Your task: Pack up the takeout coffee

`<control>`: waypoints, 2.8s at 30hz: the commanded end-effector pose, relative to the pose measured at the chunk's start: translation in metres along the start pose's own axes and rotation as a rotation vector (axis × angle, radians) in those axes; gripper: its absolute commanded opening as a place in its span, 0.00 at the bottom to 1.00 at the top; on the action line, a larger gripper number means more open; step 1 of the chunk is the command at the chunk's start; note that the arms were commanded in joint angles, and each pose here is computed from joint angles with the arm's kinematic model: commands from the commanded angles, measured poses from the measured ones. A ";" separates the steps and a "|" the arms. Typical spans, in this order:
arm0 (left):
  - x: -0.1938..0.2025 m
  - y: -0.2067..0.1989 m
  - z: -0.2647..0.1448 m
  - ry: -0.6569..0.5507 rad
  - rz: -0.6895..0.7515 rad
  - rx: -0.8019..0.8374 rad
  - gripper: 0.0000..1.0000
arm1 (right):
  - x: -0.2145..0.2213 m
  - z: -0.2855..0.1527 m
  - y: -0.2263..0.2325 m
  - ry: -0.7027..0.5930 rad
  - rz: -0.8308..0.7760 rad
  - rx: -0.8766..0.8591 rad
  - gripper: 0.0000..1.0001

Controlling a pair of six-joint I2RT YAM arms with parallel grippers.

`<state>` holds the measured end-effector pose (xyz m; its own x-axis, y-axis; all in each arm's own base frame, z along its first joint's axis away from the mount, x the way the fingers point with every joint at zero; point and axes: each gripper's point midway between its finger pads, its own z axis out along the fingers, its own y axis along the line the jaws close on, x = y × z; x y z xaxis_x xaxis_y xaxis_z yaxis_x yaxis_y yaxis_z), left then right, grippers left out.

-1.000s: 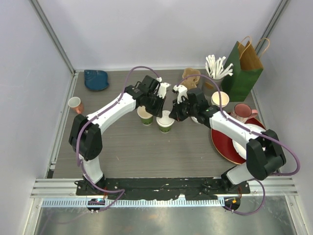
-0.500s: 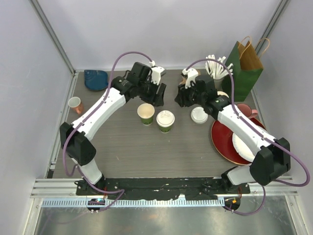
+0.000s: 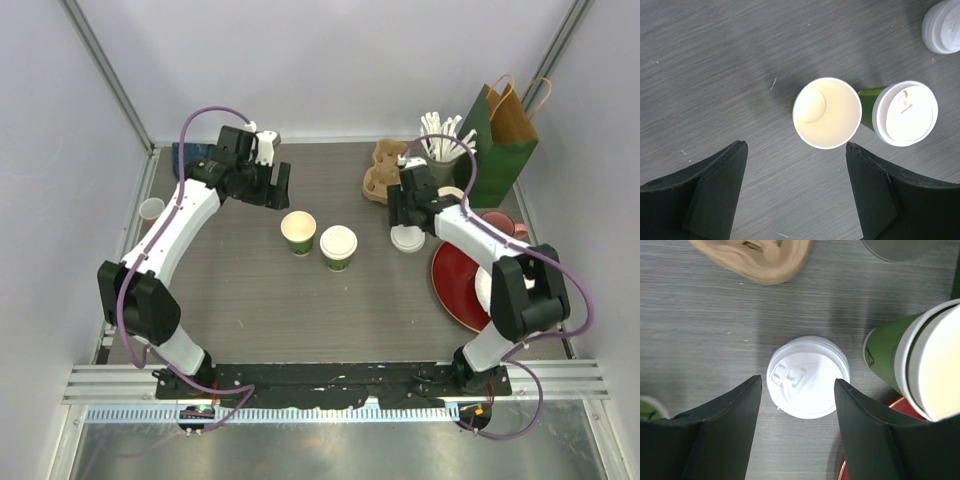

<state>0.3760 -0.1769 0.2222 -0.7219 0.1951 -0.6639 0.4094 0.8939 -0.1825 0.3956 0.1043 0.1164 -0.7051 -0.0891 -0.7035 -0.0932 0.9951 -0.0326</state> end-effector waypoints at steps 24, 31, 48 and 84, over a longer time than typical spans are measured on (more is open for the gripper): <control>0.000 0.001 -0.007 -0.035 0.018 0.038 0.82 | 0.009 0.047 0.013 -0.022 -0.060 0.386 0.35; -0.001 0.000 -0.009 -0.033 0.014 0.045 0.83 | 0.018 0.038 0.020 -0.008 -0.104 0.378 0.19; -0.003 -0.001 -0.012 -0.042 0.022 0.050 0.82 | -0.008 0.000 0.026 -0.059 -0.136 0.280 0.01; 0.016 0.081 -0.024 -0.033 -0.165 -0.055 0.83 | -0.030 -0.104 0.302 -0.295 -1.240 -0.695 0.01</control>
<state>0.3848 -0.0925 0.1965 -0.7954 0.0354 -0.6050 0.2334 0.9392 -0.2519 0.3163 0.3995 0.1880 0.1799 -0.7522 -0.6338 -0.9182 0.1027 -0.3826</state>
